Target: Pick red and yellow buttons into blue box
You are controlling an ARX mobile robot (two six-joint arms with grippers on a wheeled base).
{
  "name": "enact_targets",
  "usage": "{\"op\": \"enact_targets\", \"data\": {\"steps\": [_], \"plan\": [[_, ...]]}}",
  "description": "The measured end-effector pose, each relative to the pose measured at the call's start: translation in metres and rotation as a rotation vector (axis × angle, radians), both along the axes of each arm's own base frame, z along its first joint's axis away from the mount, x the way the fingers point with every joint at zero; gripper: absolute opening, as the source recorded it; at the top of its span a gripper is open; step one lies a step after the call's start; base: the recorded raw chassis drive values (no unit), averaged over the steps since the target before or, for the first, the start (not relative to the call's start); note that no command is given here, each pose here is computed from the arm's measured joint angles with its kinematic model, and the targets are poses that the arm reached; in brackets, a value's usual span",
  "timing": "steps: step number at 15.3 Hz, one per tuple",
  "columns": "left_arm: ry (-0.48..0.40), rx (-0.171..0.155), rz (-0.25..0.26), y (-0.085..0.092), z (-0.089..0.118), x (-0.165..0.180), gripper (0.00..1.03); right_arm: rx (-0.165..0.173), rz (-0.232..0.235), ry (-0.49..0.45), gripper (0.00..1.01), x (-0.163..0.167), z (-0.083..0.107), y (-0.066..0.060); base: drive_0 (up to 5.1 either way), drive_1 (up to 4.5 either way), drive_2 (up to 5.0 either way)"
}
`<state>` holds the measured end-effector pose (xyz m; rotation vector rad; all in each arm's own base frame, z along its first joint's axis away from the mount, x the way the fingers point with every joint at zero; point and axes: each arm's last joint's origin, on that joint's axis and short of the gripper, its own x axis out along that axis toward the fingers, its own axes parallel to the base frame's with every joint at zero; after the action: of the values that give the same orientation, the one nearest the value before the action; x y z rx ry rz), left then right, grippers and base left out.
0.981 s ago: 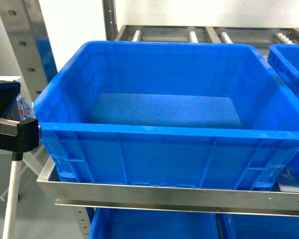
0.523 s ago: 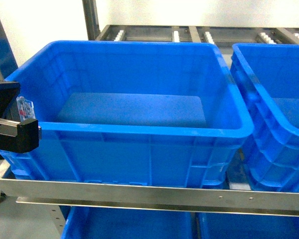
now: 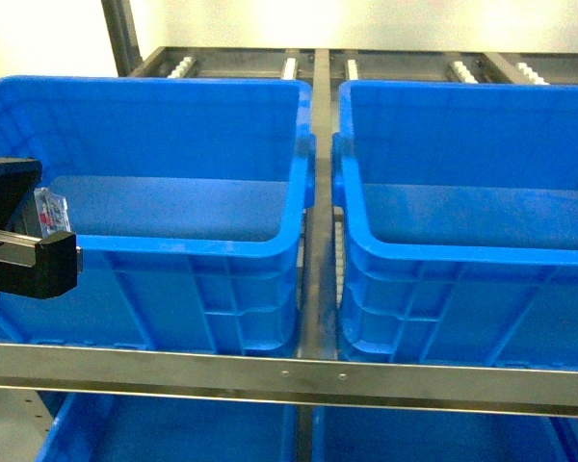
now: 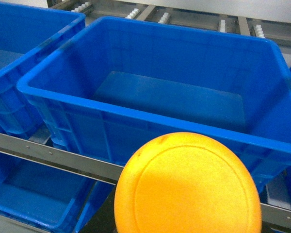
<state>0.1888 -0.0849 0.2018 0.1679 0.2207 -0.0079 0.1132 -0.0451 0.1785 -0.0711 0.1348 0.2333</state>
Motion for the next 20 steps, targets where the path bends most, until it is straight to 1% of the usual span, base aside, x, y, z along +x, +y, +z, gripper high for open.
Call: {"op": "enact_targets", "data": {"steps": [5,6,9,10,11,14,15,16,20], "plan": [[0.003,0.002,0.000,0.0000,-0.0005,0.0000,0.29,0.002,0.000,0.003,0.25,0.0001,-0.0004,0.0000,5.0,-2.35,-2.4],[-0.005,-0.003,-0.001,-0.0001,0.0005,0.0000,0.29,0.001,0.000,0.001,0.25,0.0001,-0.0001,-0.0001,5.0,-2.35,-2.4],[0.005,0.002,0.000,0.0000,-0.0009,0.0000,0.29,0.001,0.000,0.001,0.25,0.0001,-0.0001,-0.0001,5.0,-2.35,-2.4],[0.000,-0.001,0.000,-0.0001,-0.0004,0.0001,0.29,0.001,-0.001,0.003,0.25,0.0001,-0.0003,-0.0001,0.0,0.00,0.0],[-0.001,-0.004,-0.016,-0.0016,-0.0003,-0.0005,0.29,0.002,-0.003,0.004,0.25,0.0001,-0.0004,-0.0002,0.0,0.00,0.0],[0.002,-0.001,-0.003,-0.0001,-0.0004,-0.0002,0.29,0.000,-0.003,0.000,0.25,0.0000,0.0000,-0.0001,0.0,0.00,0.0],[-0.005,-0.005,-0.003,-0.0001,0.0005,-0.0002,0.29,-0.002,-0.001,-0.002,0.25,-0.0001,0.0003,0.0001,0.0,0.00,0.0],[0.003,-0.001,-0.003,0.0000,-0.0004,-0.0003,0.29,0.000,-0.001,0.000,0.25,-0.0001,0.0000,0.0001,0.0,0.00,0.0],[-0.001,-0.003,-0.003,-0.0001,0.0000,-0.0002,0.29,0.001,-0.001,0.002,0.25,0.0000,-0.0002,0.0000,0.0,0.00,0.0]]}}
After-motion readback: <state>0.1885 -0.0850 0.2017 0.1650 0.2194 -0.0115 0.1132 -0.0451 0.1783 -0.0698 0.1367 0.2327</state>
